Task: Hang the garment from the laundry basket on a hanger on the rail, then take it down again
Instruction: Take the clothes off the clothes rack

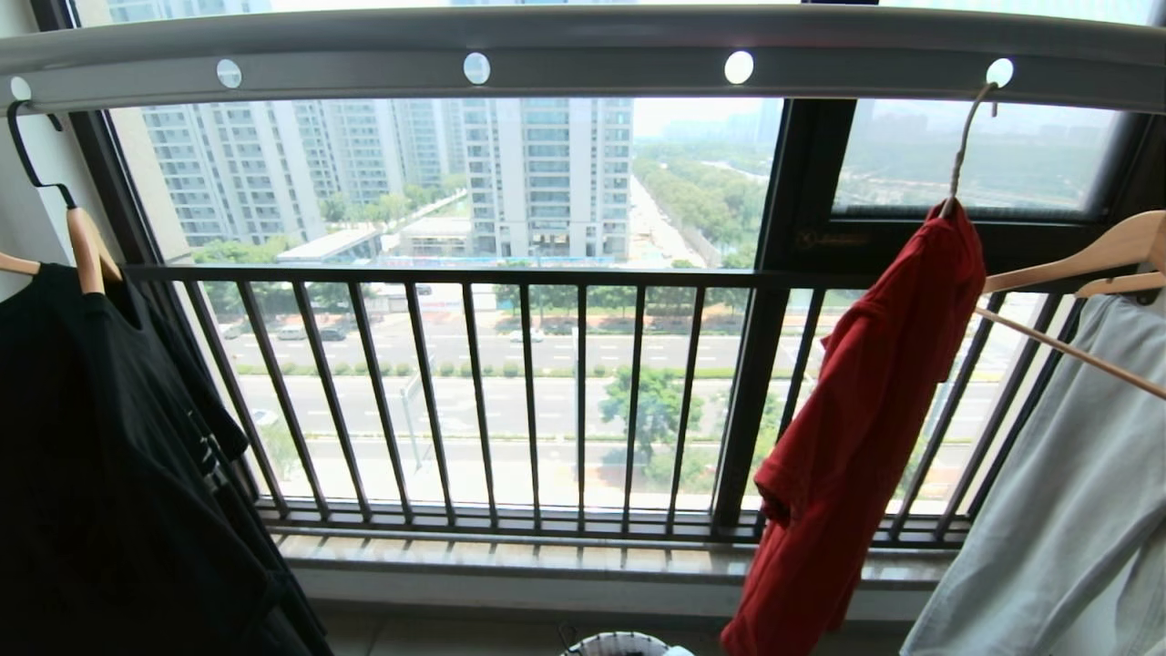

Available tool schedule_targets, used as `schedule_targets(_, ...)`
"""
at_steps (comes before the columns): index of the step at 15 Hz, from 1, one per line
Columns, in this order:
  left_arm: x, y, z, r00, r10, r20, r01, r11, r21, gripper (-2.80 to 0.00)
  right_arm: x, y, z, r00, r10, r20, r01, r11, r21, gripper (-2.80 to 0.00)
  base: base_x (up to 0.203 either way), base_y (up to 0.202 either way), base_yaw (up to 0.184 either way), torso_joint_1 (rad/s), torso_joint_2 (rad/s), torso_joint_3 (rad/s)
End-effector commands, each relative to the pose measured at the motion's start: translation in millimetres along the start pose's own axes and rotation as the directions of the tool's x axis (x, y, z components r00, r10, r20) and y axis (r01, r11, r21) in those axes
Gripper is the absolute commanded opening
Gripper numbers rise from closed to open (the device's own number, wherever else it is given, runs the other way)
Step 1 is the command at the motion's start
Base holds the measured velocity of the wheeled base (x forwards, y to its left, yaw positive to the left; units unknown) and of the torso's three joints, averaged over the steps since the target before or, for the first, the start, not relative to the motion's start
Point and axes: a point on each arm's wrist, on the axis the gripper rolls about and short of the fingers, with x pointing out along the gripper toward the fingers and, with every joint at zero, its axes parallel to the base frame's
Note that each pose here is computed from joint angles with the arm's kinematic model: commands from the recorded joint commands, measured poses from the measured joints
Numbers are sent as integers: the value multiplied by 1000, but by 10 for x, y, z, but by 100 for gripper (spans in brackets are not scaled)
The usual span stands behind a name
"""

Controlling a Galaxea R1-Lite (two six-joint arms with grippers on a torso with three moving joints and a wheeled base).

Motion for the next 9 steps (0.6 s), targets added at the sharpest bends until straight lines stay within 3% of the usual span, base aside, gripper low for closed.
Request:
schedule_targets(1,0,0,0,1000,0,0,0,1000,0,-280,1,1,-4,1000,1,-1,-1,1000,-1,-280,0,0,0,0,0,0)
schedule_targets(9,-1,0,0,1000,0,1,0,1000,-1,-280,1,0,-4,1000,1,-1,-1,1000,-1,-280,0,0,0,0,0,0)
